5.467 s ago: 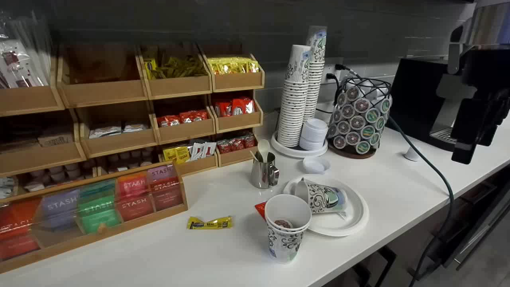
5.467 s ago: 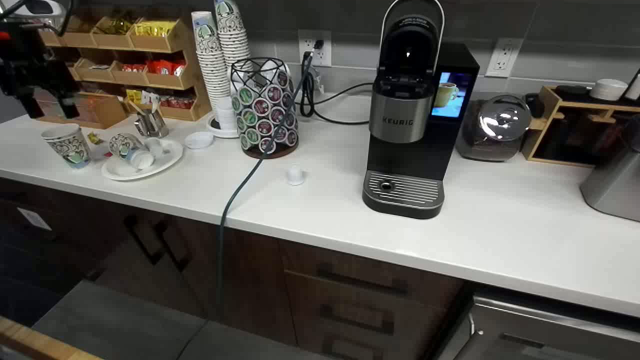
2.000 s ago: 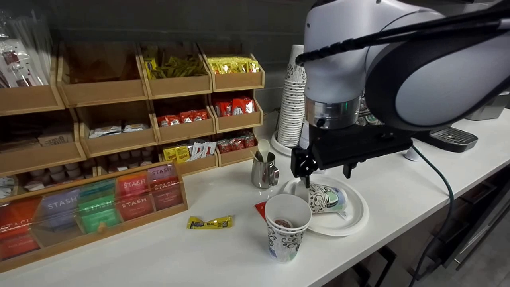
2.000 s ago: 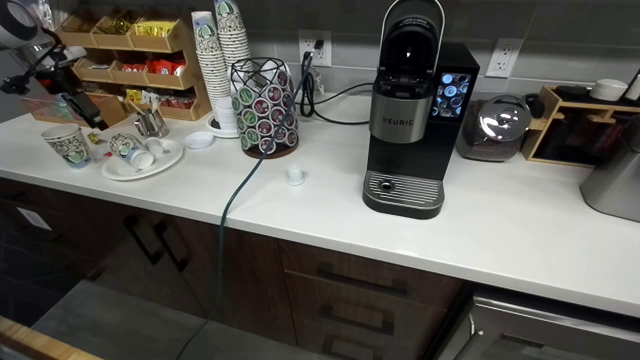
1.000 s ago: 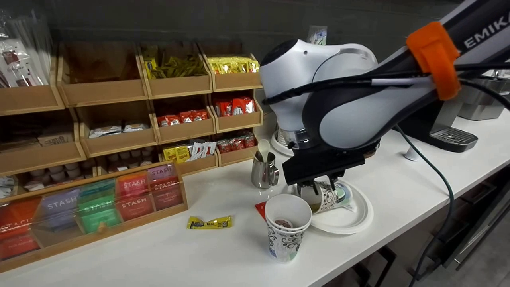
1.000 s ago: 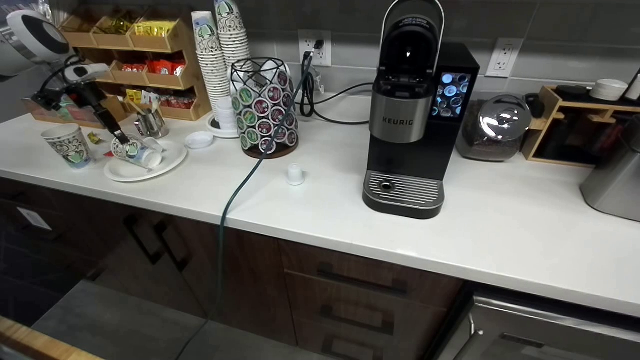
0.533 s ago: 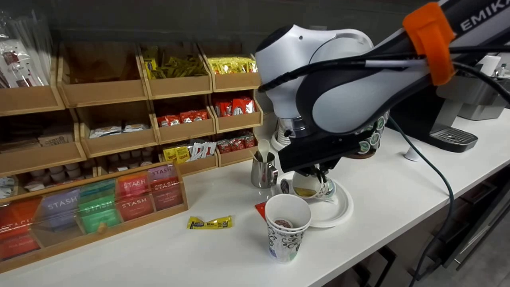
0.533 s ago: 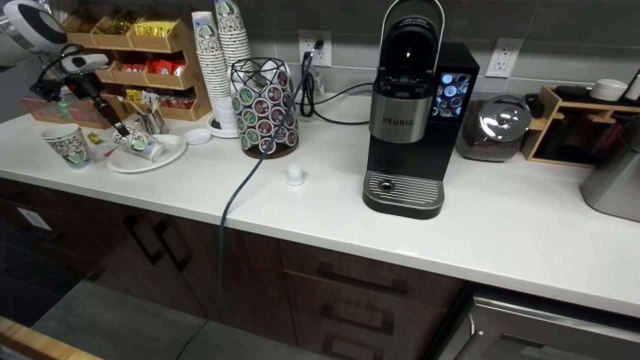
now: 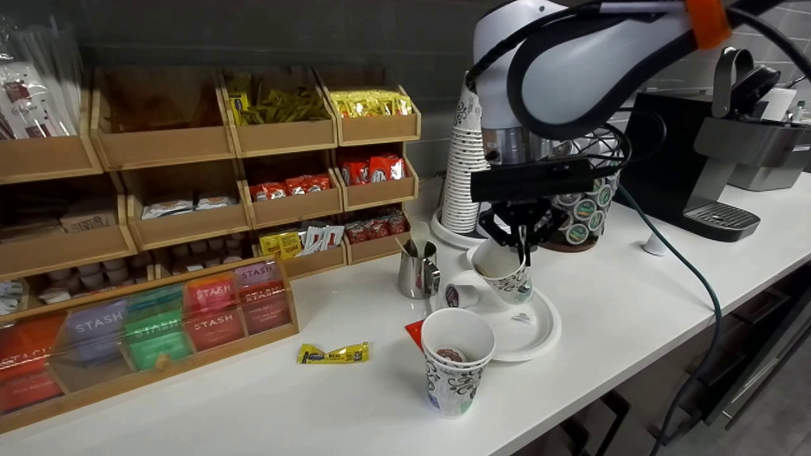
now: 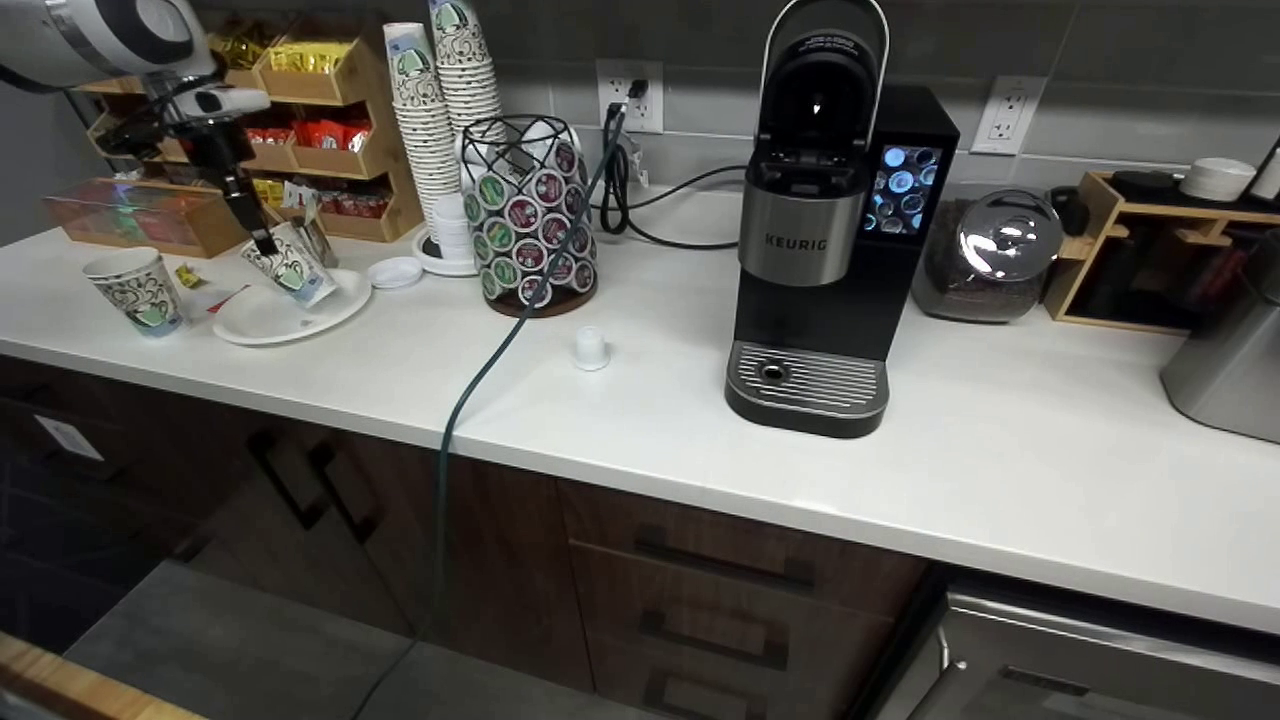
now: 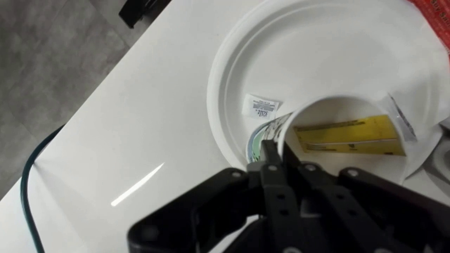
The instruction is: Pour the yellow sachet out of the coffee cup on the right and onto the white plate.
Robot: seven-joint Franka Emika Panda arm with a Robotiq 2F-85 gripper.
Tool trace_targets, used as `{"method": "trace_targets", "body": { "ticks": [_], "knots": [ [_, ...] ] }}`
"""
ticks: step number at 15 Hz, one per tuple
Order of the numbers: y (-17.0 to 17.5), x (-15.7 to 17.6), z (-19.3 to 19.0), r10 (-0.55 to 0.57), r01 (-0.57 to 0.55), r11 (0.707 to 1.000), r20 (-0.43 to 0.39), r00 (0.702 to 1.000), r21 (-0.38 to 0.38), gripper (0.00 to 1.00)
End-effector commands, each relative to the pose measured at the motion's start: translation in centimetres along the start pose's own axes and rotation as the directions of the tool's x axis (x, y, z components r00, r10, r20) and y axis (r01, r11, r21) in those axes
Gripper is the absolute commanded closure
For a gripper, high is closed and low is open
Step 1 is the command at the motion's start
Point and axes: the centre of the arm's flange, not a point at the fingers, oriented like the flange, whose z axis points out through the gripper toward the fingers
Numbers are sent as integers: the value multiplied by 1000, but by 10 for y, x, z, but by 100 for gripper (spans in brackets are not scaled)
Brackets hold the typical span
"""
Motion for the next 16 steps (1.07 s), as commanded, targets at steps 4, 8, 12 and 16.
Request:
{"method": "trace_targets", "body": {
  "ticks": [4,8,12,16],
  "knots": [
    [60,36,46,132,-130,991,188,973,-25,99],
    [81,44,46,212,-199,975,140,967,-103,99],
    [100,54,48,292,-274,943,74,954,-190,99],
    [98,44,35,265,-251,949,51,963,-192,99]
  ]
}}
